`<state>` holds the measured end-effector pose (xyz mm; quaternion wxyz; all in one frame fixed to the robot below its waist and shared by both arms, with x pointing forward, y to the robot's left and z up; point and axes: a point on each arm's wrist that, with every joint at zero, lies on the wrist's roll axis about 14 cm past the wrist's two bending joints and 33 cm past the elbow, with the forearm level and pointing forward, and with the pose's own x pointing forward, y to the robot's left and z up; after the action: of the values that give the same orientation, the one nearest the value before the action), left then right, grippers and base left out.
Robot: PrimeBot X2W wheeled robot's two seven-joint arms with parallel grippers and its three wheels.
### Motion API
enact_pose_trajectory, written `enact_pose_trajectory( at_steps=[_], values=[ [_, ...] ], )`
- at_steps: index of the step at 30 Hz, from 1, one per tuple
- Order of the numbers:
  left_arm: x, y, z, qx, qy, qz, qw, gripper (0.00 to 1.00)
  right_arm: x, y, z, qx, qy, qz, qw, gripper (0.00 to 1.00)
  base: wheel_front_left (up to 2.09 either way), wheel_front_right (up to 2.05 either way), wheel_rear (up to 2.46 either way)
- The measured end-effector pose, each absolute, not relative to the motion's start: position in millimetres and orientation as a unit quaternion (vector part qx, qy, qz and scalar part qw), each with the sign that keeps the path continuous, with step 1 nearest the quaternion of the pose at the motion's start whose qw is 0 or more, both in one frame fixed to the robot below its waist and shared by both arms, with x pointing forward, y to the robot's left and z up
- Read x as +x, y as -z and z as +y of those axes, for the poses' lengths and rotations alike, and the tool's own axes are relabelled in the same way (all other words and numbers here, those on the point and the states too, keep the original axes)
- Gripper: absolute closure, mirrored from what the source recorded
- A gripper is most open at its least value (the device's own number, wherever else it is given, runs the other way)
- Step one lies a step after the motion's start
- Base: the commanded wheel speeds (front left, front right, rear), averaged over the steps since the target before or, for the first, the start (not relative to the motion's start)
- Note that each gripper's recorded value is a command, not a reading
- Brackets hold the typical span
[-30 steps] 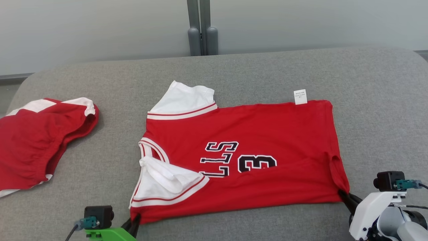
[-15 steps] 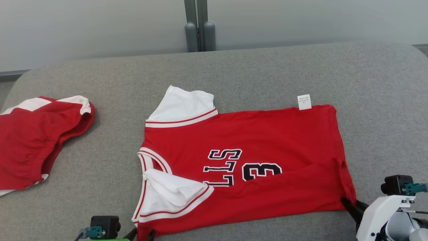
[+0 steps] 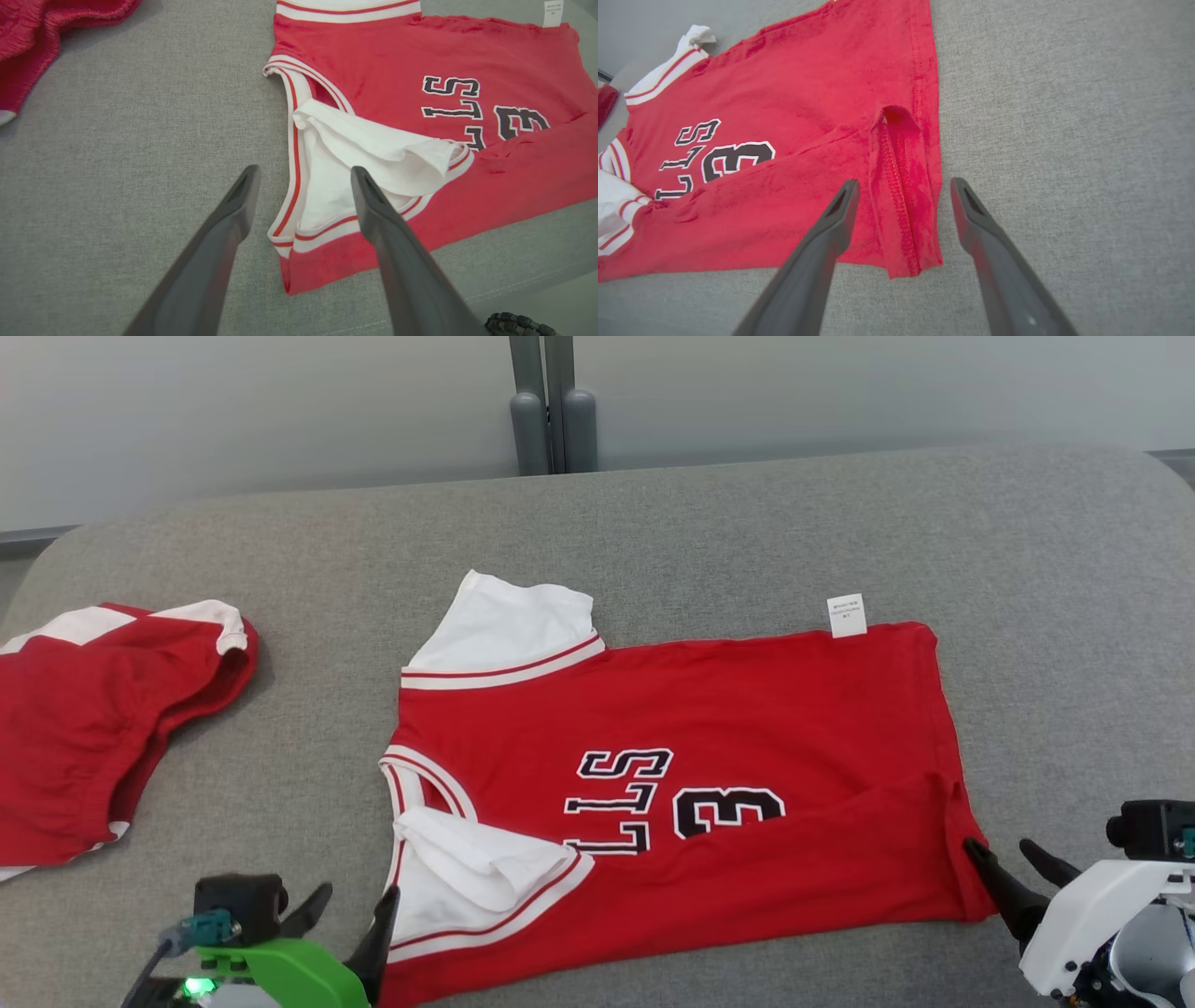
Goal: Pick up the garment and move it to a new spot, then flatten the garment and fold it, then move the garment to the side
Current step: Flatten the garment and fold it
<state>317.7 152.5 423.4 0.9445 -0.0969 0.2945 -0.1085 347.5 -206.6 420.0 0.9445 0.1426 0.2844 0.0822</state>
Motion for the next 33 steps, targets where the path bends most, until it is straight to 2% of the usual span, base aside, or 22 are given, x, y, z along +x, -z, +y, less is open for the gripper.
enact_pose_trajectory(
  at_steps=[5, 11, 18, 29, 33],
  values=[
    [358.0, -463.7, 159.4, -0.074, 0.116, 0.221, 0.965, 0.0, 372.0, -456.3, -218.1, 0.132, -0.072, 0.211, 0.966, 0.0, 0.0, 0.0, 0.0],
    [408.0, -493.3, 150.7, -0.043, 0.153, 0.19, 0.969, 0.0, 405.9, -480.2, -226.7, 0.129, -0.065, 0.168, 0.975, 0.0, 0.0, 0.0, 0.0],
    [467.1, -499.1, 125.7, 0.009, 0.21, 0.214, 0.954, 0.0, 455.2, -489.6, -235.6, 0.129, -0.058, 0.153, 0.978, 0.0, 0.0, 0.0, 0.0],
    [537.0, -470.1, 87.8, 0.036, 0.267, 0.282, 0.921, 0.0, 517.3, -445.8, -224.1, 0.126, -0.073, 0.23, 0.962, 0.0, 0.0, 0.0, 0.0],
    [548.1, -450.4, 77.6, 0.033, 0.285, 0.316, 0.904, 0.0, 524.2, -417.4, -216.6, 0.138, -0.078, 0.274, 0.949, 0.0, 0.0, 0.0, 0.0]
  ],
)
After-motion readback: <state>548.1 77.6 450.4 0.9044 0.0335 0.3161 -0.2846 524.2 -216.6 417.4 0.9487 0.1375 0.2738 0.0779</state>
